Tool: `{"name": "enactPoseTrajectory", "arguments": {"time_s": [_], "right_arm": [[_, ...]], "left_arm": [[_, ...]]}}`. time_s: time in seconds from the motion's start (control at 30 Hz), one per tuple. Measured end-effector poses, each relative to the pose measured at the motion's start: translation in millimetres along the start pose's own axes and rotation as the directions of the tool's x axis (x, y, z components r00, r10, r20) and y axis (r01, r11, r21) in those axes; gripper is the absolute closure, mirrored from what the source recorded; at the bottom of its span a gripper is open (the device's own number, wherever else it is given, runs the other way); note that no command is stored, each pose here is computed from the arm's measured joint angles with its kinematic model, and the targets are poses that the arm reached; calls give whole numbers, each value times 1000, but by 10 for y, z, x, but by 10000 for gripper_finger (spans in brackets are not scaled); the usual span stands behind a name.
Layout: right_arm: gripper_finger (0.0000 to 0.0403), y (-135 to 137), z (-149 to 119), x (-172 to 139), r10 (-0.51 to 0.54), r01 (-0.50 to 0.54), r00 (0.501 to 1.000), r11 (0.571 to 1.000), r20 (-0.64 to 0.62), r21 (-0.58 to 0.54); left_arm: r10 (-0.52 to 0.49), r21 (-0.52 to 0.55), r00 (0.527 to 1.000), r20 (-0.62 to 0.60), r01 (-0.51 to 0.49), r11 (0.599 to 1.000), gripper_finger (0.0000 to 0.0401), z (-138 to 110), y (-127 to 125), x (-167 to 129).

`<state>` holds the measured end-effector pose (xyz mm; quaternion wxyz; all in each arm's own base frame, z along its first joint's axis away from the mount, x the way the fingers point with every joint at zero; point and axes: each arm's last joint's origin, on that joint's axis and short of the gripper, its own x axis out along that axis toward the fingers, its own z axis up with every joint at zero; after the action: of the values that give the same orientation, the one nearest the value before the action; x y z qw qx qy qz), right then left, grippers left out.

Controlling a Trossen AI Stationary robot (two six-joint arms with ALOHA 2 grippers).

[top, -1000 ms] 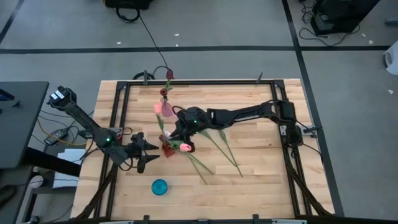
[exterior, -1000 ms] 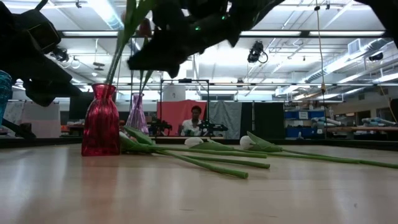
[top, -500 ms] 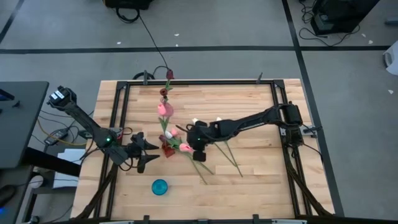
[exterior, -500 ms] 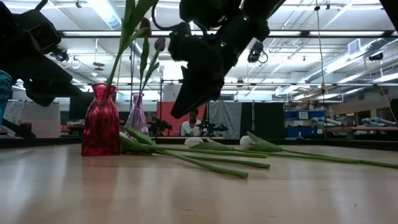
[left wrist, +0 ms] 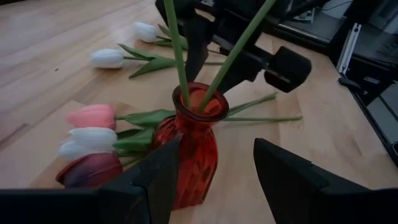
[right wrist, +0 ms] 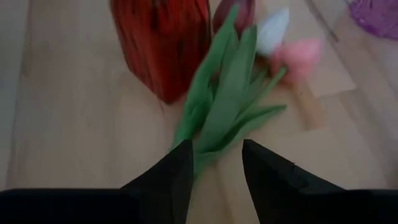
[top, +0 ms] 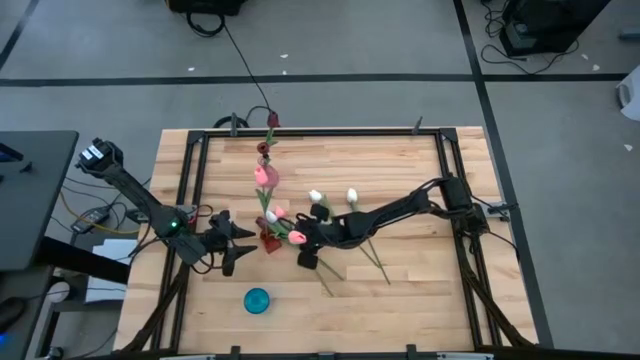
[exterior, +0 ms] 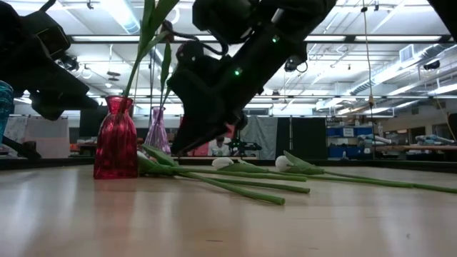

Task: Sort flowers into vase by color
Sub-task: Put the pink flower into the red vase

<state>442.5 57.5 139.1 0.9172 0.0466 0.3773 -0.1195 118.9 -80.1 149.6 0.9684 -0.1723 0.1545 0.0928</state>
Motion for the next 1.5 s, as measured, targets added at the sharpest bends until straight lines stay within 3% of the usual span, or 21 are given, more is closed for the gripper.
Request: {"name": "enactPoseTrajectory", "arguments": {"time_s": [0.13,0.6,0.97,1.1,1.3,1.5], "right_arm": [[254,24,22,2,49,-49,999,998,17,39],[255,16,-140,145,-13,13,999,1000,-48,-1],[260,-113,-162,76,-11,21,962,999,-271,35],[286,-125,-152,65,-4,13,956,999,-295,30],[381,-138,-145,27,10,0,950,999,-312,33],[373,-203,36,-340,7,13,951,998,-310,63]], "left_arm": [[0,0,1000,0,0,1000,187,1,0,0],[-15,-11,1000,-5,15,1000,187,3,-7,-1],[-21,-24,1000,-9,21,999,187,3,-10,-1],[-22,-25,1000,-9,22,999,187,3,-11,-1],[-40,-26,999,-24,39,999,187,-1,-16,-1],[-62,-39,997,-43,60,997,187,-7,-22,-2]]}}
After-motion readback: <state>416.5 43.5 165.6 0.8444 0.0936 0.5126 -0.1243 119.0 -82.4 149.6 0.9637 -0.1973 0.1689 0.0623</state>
